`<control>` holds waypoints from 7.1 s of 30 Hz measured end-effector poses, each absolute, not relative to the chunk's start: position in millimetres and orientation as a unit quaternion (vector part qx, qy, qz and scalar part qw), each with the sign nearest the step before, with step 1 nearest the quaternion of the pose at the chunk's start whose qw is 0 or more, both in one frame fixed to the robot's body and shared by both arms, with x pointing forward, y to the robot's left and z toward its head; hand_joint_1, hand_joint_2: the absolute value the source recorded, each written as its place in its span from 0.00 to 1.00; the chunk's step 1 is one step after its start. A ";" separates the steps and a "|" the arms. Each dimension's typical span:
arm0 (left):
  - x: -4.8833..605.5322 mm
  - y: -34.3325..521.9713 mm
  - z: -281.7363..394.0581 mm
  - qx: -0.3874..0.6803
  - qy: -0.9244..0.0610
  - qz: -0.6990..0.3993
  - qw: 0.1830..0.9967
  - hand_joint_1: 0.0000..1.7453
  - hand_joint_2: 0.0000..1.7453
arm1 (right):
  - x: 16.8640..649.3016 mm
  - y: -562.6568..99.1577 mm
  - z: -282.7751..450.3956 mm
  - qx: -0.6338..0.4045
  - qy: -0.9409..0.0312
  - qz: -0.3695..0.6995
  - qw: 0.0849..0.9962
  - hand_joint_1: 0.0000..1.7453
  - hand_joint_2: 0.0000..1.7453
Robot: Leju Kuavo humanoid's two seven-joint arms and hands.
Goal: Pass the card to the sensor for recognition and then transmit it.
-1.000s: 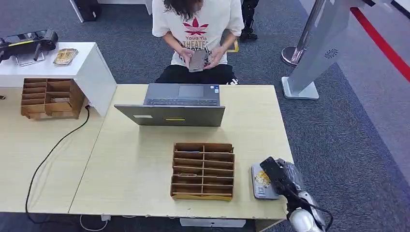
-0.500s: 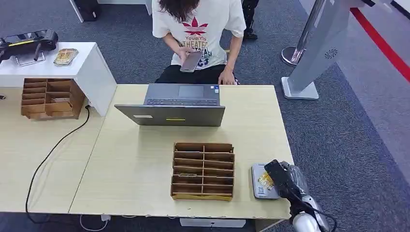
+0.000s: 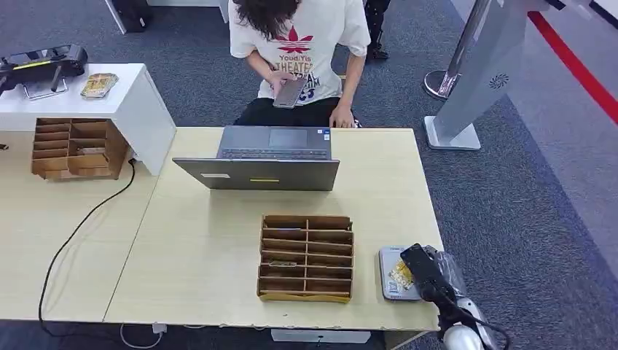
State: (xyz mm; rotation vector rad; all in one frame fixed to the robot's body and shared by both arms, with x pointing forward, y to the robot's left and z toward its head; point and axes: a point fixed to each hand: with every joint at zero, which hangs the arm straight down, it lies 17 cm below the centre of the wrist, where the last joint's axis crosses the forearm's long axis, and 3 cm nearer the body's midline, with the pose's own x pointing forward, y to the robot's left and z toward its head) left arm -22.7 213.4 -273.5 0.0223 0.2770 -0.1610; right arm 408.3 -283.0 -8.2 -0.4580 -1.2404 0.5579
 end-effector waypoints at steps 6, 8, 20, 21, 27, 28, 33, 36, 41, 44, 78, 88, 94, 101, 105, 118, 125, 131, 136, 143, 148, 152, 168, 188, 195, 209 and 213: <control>-24.4 194.9 -270.8 -0.020 0.141 -0.062 0.988 0.00 0.00 | 408.1 -284.6 -7.9 -0.208 -0.569 0.256 0.753 1.00 1.00; -24.8 190.6 -270.1 -0.025 0.142 -0.059 0.988 0.00 0.00 | 408.2 -285.4 -7.7 -0.207 -0.569 0.257 0.753 1.00 1.00; -28.2 176.8 -266.7 -0.045 0.151 -0.053 0.986 0.00 0.00 | 406.5 -290.6 -8.3 -0.206 -0.569 0.254 0.754 1.00 1.00; -28.2 176.2 -266.6 -0.046 0.151 -0.053 0.986 0.00 0.00 | 406.5 -291.0 -7.4 -0.207 -0.572 0.252 0.753 1.00 1.00; -29.5 175.7 -266.2 -0.046 0.154 -0.054 0.986 0.00 0.00 | 407.5 -297.2 8.9 -0.226 -0.599 0.226 0.734 1.00 1.00; -29.6 175.6 -266.1 -0.046 0.155 -0.054 0.985 0.00 0.00 | 408.4 -298.1 14.3 -0.231 -0.607 0.220 0.728 1.00 1.00; -30.1 174.8 -265.9 -0.044 0.156 -0.051 0.985 0.00 0.00 | 407.6 -302.5 58.4 -0.257 -0.666 0.157 0.683 1.00 1.00; -30.5 173.3 -265.7 -0.043 0.156 -0.053 0.985 0.00 0.00 | 403.0 -303.9 92.9 -0.268 -0.705 0.113 0.647 1.00 1.00; -30.2 173.4 -265.8 -0.041 0.156 -0.055 0.985 0.00 0.00 | 397.4 -304.0 116.1 -0.272 -0.729 0.084 0.622 1.00 1.00; -30.3 173.4 -265.8 -0.041 0.156 -0.056 0.985 0.00 0.00 | 396.4 -304.0 120.3 -0.272 -0.734 0.079 0.618 1.00 1.00; -20.6 228.5 -272.8 0.018 0.135 -0.226 0.964 0.00 0.00 | 408.0 -161.9 287.0 -0.324 -0.872 0.180 0.319 1.00 1.00; -13.4 250.2 -274.2 0.041 0.126 -0.302 0.944 0.00 0.00 | 467.1 -126.2 304.4 -0.372 -0.847 0.255 0.281 1.00 1.00; -11.3 257.8 -274.7 0.048 0.123 -0.331 0.934 0.00 0.00 | 497.1 -115.0 313.0 -0.402 -0.828 0.290 0.265 1.00 1.00; -10.6 262.0 -274.9 0.052 0.123 -0.338 0.932 0.00 0.00 | 510.1 -111.5 313.3 -0.407 -0.820 0.301 0.266 1.00 1.00; -10.2 263.5 -275.0 0.054 0.123 -0.340 0.931 0.00 0.00 | 513.7 -111.6 310.2 -0.408 -0.817 0.304 0.269 1.00 1.00; -8.9 267.3 -274.9 0.058 0.122 -0.369 0.920 0.00 0.00 | 538.6 -115.6 317.2 -0.468 -0.784 0.328 0.243 1.00 1.00; -7.4 270.1 -275.0 0.059 0.120 -0.381 0.915 0.00 0.00 | 567.0 -120.9 306.8 -0.505 -0.743 0.370 0.238 0.00 1.00; -7.6 269.4 -275.0 0.058 0.120 -0.380 0.916 0.00 0.00 | 562.9 -111.8 288.6 -0.484 -0.748 0.381 0.246 0.00 1.00; -8.5 268.5 -274.8 0.057 0.121 -0.375 0.917 0.00 0.00 | 546.5 -107.8 290.0 -0.444 -0.784 0.343 0.268 0.00 0.00; -9.9 267.0 -274.6 0.056 0.124 -0.367 0.920 0.00 0.00 | 524.4 -114.3 293.8 -0.411 -0.814 0.288 0.292 0.00 0.00; -10.9 263.4 -274.5 0.053 0.124 -0.357 0.924 0.00 0.00 | 510.7 -125.8 299.8 -0.380 -0.838 0.233 0.314 0.00 0.00; -12.5 258.9 -274.1 0.050 0.127 -0.341 0.930 0.00 0.00 | 499.1 -144.0 300.9 -0.328 -0.857 0.151 0.367 0.00 0.00; -19.6 237.0 -272.1 0.033 0.140 -0.271 0.952 0.00 0.00 | 458.0 -178.7 266.1 -0.147 -0.848 -0.047 0.508 0.00 0.00; -23.2 225.1 -271.1 0.021 0.145 -0.232 0.962 0.00 0.00 | 389.3 -163.8 259.4 -0.014 -0.862 -0.012 0.506 0.00 0.00; -23.7 225.0 -271.1 0.020 0.146 -0.229 0.962 0.00 0.00 | 376.3 -145.3 247.7 -0.034 -0.864 0.055 0.499 0.00 1.00; -24.7 224.0 -270.9 0.018 0.147 -0.225 0.963 0.00 0.00 | 350.5 -125.6 239.3 -0.163 -0.869 0.173 0.435 0.00 1.00; -25.0 223.8 -270.9 0.018 0.148 -0.225 0.963 0.00 0.00 | 346.5 -121.8 236.7 -0.168 -0.867 0.181 0.433 0.00 1.00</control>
